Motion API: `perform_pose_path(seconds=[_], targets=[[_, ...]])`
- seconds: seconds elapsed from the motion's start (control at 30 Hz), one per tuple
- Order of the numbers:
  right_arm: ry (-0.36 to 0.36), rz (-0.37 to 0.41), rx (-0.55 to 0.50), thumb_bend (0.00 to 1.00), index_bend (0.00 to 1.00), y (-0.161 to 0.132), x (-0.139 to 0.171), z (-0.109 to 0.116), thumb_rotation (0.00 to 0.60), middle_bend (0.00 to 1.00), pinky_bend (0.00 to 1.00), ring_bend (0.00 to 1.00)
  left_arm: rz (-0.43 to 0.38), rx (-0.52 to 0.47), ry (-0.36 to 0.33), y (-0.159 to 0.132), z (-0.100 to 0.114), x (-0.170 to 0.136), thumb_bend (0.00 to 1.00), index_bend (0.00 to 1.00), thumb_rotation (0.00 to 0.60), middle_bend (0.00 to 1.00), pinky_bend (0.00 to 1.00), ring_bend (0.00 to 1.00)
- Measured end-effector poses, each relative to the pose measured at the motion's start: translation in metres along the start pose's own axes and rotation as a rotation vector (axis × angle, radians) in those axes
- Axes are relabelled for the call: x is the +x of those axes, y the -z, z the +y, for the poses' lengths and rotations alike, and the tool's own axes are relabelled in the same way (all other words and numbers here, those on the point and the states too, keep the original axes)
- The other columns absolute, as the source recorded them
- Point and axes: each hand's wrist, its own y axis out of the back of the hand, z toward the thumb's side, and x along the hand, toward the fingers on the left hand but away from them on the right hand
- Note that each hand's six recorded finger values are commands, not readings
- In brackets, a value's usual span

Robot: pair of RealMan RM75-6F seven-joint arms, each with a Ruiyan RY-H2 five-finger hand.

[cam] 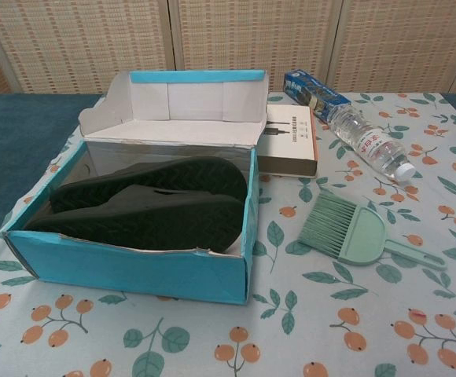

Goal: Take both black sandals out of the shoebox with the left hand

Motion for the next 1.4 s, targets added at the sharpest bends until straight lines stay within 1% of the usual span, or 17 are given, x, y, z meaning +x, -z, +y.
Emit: perform_pose_path(seconds=[0.07, 0.17, 0.2, 0.27, 0.33, 0.43, 0.53, 0.63, 0.7, 0.83, 1.0, 1.17, 1.3, 1.4], targets=[[0.009, 0.003, -0.01, 0.19, 0.0, 0.0, 0.002, 0.002, 0.6, 0.0, 0.0, 0.0, -0.038, -0.019, -0.027, -0.006, 0.003, -0.002, 0.4, 0.0, 0.6, 0.0, 0.14, 0.0], [0.028, 0.002, -0.025, 0.19, 0.0, 0.002, 0.005, 0.006, 0.6, 0.0, 0.0, 0.0, -0.093, -0.078, -0.027, -0.016, 0.002, -0.003, 0.4, 0.0, 0.6, 0.0, 0.14, 0.0], [0.034, 0.001, -0.03, 0.19, 0.0, 0.003, 0.006, 0.008, 0.6, 0.0, 0.0, 0.0, -0.113, -0.101, -0.022, -0.02, 0.001, -0.003, 0.4, 0.0, 0.6, 0.0, 0.14, 0.0], [0.051, -0.001, -0.042, 0.19, 0.0, 0.005, 0.008, 0.012, 0.6, 0.0, 0.0, 0.0, -0.186, -0.152, 0.002, -0.035, -0.002, -0.002, 0.4, 0.0, 0.6, 0.0, 0.14, 0.0], [0.055, -0.002, -0.048, 0.19, 0.0, 0.007, 0.01, 0.014, 0.6, 0.0, 0.0, 0.0, -0.277, -0.184, 0.038, -0.057, -0.004, 0.001, 0.4, 0.0, 0.6, 0.0, 0.14, 0.0], [0.056, -0.004, -0.048, 0.19, 0.0, 0.009, 0.011, 0.015, 0.6, 0.0, 0.0, 0.0, -0.368, -0.188, 0.064, -0.087, -0.003, 0.009, 0.4, 0.0, 0.6, 0.0, 0.2, 0.0], [0.054, -0.007, -0.054, 0.19, 0.0, 0.01, 0.011, 0.016, 0.6, 0.0, 0.0, 0.0, -0.401, -0.168, 0.068, -0.108, -0.001, 0.022, 0.4, 0.0, 0.6, 0.01, 0.22, 0.0], [0.054, -0.016, -0.056, 0.19, 0.0, 0.014, 0.01, 0.017, 0.6, 0.0, 0.0, 0.0, -0.416, -0.167, 0.085, -0.129, -0.001, 0.042, 0.4, 0.0, 0.6, 0.02, 0.21, 0.0], [0.049, -0.023, -0.061, 0.19, 0.0, 0.016, 0.01, 0.017, 0.6, 0.0, 0.0, 0.0, -0.421, -0.167, 0.084, -0.143, -0.002, 0.056, 0.4, 0.0, 0.6, 0.03, 0.2, 0.0], [0.041, -0.035, -0.073, 0.19, 0.0, 0.02, 0.008, 0.017, 0.6, 0.0, 0.0, 0.0, -0.438, -0.199, 0.106, -0.178, -0.01, 0.081, 0.4, 0.0, 0.6, 0.04, 0.2, 0.0], [0.038, -0.04, -0.087, 0.19, 0.0, 0.024, 0.006, 0.018, 0.6, 0.0, 0.0, 0.0, -0.45, -0.193, 0.139, -0.209, -0.025, 0.105, 0.4, 0.01, 0.6, 0.06, 0.21, 0.0], [0.022, -0.042, -0.094, 0.19, 0.0, 0.027, 0.006, 0.017, 0.6, 0.0, 0.0, 0.0, -0.419, -0.14, 0.156, -0.218, -0.034, 0.12, 0.4, 0.05, 0.6, 0.09, 0.22, 0.03], [0.019, -0.047, -0.105, 0.19, 0.0, 0.03, 0.006, 0.018, 0.6, 0.0, 0.0, 0.0, -0.383, -0.141, 0.183, -0.218, -0.04, 0.127, 0.39, 0.1, 0.6, 0.13, 0.26, 0.08], [0.032, -0.048, -0.109, 0.19, 0.0, 0.031, 0.008, 0.021, 0.6, 0.0, 0.0, 0.0, -0.375, -0.136, 0.221, -0.22, -0.045, 0.126, 0.39, 0.16, 0.6, 0.16, 0.27, 0.11]])
